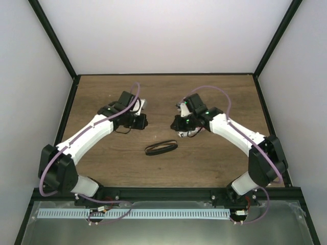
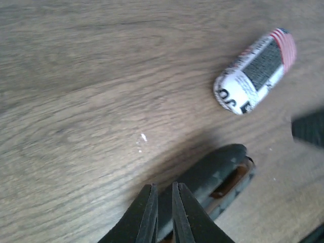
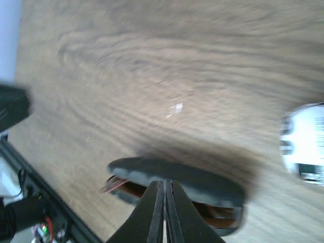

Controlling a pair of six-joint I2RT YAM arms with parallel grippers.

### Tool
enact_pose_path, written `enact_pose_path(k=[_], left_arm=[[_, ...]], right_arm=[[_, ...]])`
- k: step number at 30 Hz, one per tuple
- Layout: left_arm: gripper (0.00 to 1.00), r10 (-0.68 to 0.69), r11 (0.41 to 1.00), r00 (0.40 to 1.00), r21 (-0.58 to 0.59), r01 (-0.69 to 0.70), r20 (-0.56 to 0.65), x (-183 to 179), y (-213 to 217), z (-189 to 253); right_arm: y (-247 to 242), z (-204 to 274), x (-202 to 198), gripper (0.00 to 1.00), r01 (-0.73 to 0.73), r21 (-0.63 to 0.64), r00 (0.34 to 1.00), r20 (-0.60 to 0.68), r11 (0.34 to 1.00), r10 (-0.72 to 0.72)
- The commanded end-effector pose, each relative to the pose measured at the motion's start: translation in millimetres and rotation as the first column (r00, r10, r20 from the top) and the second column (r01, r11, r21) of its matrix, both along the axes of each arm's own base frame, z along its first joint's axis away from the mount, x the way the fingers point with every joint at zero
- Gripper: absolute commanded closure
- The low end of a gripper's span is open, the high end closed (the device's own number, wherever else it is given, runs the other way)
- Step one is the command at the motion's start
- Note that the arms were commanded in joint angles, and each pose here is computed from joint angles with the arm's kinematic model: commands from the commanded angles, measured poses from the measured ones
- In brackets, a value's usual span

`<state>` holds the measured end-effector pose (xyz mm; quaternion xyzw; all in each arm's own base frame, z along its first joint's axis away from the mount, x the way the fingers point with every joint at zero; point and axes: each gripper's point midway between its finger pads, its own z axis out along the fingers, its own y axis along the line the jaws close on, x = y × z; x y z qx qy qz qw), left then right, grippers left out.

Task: Organize the sunglasses
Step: Adjust the sunglasses case at the center of the board.

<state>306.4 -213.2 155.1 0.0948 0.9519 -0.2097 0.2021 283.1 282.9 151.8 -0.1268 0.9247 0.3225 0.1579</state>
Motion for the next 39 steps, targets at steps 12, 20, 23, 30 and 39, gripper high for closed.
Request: enact_pose_path(k=[12, 20, 23, 30, 39], left_arm=[[0.9, -0.51, 0.851, 0.859, 0.182, 0.493, 0.056, -49.0, -58.4, -27.9], [0.93, -0.573, 0.789, 0.819, 0.297, 0.538, 0.039, -52.5, -41.9, -45.1], [0.94, -0.595, 0.757, 0.804, 0.33, 0.564, -0.01, -56.3, -34.7, -56.7], [0.95, -0.607, 0.758, 0.794, 0.29, 0.584, -0.011, -64.6, -37.6, -51.3], [0.96, -0.632, 0.75, 0.774, 0.218, 0.624, -0.041, -82.3, -40.6, -60.2]], right_arm=[[-68.8, 3.3, 31.7, 0.7, 0.237, 0.045, 0.971, -0.038, 0.97, -0.236], [-69.8, -7.4, 30.6, 0.66, 0.23, 0.047, 0.972, -0.064, 0.972, -0.227], [-68.2, -10.0, 30.7, 0.66, 0.225, 0.051, 0.973, -0.073, 0.973, -0.221], [-66.4, -14.9, 33.0, 0.66, 0.221, 0.051, 0.972, -0.089, 0.974, -0.216], [-65.9, -21.4, 32.5, 0.66, 0.216, 0.044, 0.973, -0.096, 0.975, -0.211]])
